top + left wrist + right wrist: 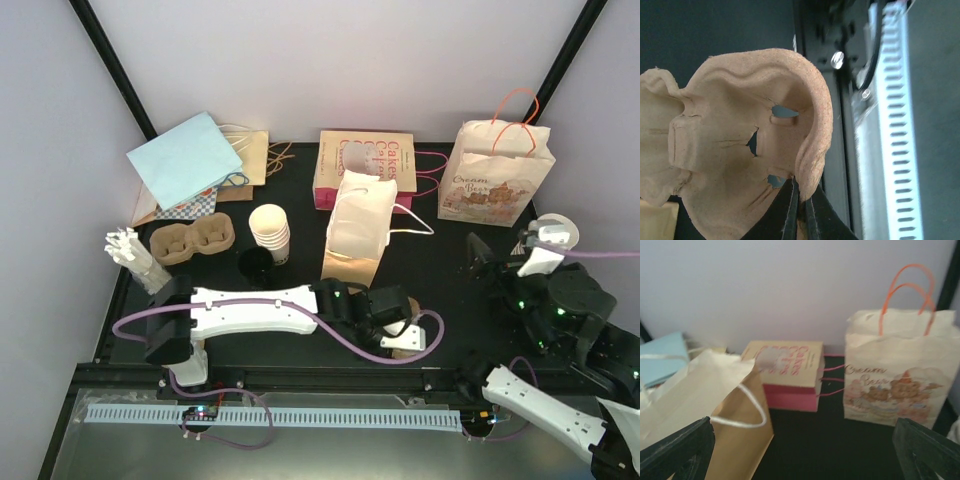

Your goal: Pack the takeout coffee

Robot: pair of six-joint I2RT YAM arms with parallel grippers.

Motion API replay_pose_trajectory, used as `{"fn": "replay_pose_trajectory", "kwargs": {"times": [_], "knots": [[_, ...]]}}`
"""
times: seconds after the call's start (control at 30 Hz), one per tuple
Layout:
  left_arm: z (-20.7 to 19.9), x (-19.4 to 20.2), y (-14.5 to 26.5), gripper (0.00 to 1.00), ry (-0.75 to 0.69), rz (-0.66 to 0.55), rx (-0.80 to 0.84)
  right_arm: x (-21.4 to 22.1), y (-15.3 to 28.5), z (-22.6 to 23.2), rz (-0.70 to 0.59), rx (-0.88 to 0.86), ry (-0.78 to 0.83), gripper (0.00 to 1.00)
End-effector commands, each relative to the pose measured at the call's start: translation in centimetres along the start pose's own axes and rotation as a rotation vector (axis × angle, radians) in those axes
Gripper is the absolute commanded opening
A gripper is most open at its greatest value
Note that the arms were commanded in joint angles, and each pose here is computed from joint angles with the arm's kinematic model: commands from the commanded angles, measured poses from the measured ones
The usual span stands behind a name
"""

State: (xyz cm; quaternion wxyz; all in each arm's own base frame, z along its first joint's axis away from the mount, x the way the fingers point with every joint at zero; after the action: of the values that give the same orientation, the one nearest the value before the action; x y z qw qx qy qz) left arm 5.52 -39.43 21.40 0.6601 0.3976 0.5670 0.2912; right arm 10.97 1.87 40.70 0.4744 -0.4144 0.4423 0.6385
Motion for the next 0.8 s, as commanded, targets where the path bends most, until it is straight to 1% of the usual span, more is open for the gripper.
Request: {"fn": "replay_pose_trajectory", "kwargs": {"times": [0.0,0.1,0.13,0.17,0.23,0.33,0.4,0.53,0.57,0.7,0.77], "knots": [[1.0,2.0,-1.7,0.02,-0.003,0.070,-0.100,3.0,-0.9,1.7,0.146,-0.124,0.045,1.00],[1.0,3.2,-2.5,0.07,0.020,0.095,-0.118,4.9,-1.4,2.0,0.203,-0.158,0.042,1.00],[0.9,3.5,-2.5,0.11,0.025,0.094,-0.118,5.2,-1.4,2.3,0.222,-0.183,0.045,1.00],[0.8,3.7,-2.4,0.18,0.030,0.091,-0.119,5.3,-1.2,2.5,0.243,-0.197,0.044,1.00],[0.5,4.1,-2.0,0.36,0.037,0.071,-0.120,5.6,-1.3,2.6,0.268,-0.204,0.048,1.00],[0.0,4.3,-0.5,0.54,0.048,0.008,-0.124,5.7,-1.3,2.6,0.290,-0.196,0.037,1.00],[-0.3,4.3,0.7,0.59,0.068,-0.036,-0.129,6.0,-1.4,3.0,0.313,-0.213,0.020,1.00],[-0.9,4.3,3.6,0.63,0.120,-0.122,-0.139,7.4,-2.0,4.2,0.386,-0.262,-0.028,1.00],[-1.1,4.2,4.8,0.65,0.135,-0.159,-0.147,7.9,-2.2,4.5,0.410,-0.279,-0.043,1.00],[-1.3,4.2,8.4,0.72,0.263,-0.257,-0.185,11.0,-3.3,5.5,0.513,-0.312,-0.133,1.00],[-1.8,4.2,9.9,0.73,0.314,-0.313,-0.168,12.5,-3.7,6.0,0.551,-0.352,-0.165,1.00]]}}
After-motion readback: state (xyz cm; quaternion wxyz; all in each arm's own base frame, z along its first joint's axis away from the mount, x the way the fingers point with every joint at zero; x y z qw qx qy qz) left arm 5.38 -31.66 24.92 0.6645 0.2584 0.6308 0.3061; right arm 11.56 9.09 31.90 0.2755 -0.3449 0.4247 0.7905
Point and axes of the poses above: each gripper's point midway between its finger pads, its own y axis back along the fingers, its own z axis along the line the jaws close on, x = y × z, the point moved 6 cm from there along y, back along the fingers, and after that the axes turned 8 degrees about -y, right-handed, at the moved point
